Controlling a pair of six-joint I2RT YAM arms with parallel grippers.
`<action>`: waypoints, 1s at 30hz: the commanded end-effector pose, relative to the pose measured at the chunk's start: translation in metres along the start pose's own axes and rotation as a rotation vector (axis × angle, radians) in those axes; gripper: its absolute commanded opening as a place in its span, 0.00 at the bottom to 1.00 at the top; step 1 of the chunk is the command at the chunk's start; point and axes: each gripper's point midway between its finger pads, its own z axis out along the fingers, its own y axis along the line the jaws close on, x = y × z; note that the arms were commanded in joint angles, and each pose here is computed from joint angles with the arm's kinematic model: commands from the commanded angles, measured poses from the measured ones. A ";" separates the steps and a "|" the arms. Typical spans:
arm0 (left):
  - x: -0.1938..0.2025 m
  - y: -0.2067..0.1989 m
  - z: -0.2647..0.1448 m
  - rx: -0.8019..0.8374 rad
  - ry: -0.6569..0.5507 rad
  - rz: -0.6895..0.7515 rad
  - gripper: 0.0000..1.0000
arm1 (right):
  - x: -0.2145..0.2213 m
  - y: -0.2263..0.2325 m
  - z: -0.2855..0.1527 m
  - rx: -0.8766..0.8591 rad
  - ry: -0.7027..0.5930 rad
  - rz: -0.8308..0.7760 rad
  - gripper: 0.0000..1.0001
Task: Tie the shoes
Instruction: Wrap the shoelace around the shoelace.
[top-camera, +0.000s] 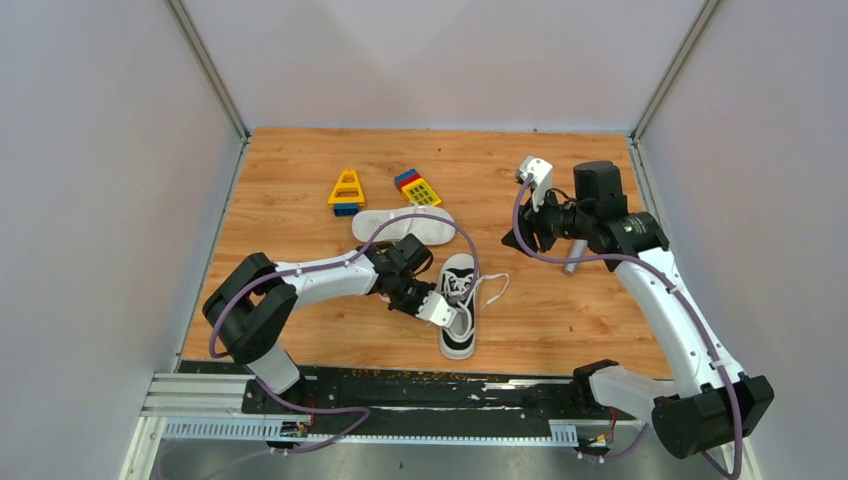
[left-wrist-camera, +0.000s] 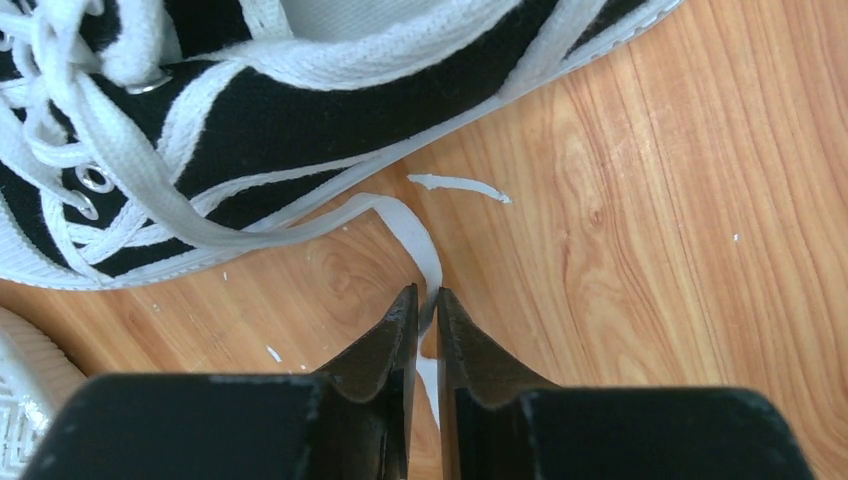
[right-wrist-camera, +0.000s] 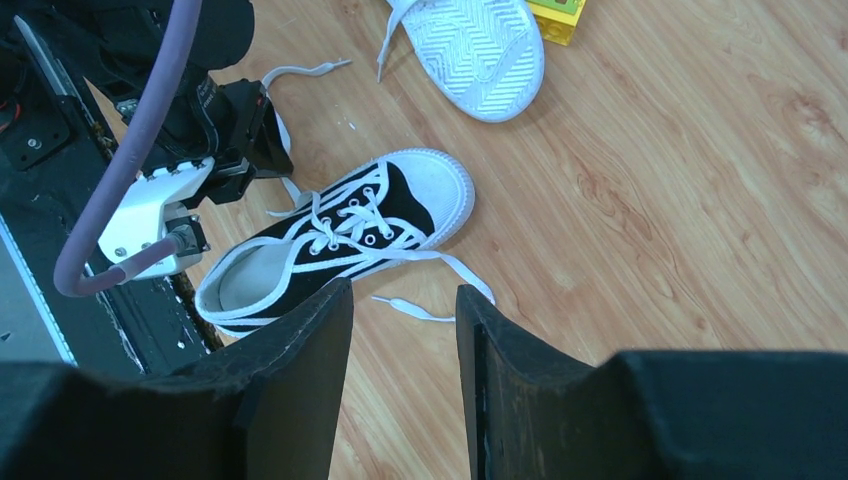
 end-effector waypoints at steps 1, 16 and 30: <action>-0.003 0.000 0.003 0.009 -0.026 0.060 0.20 | 0.001 -0.006 0.001 0.021 -0.003 -0.036 0.43; -0.038 0.054 -0.062 -0.232 -0.164 -0.073 0.00 | -0.027 -0.008 -0.005 0.002 -0.058 -0.171 0.41; -0.084 0.120 -0.131 -0.326 -0.511 -0.480 0.00 | -0.048 -0.006 0.050 -0.203 -0.168 -0.126 0.38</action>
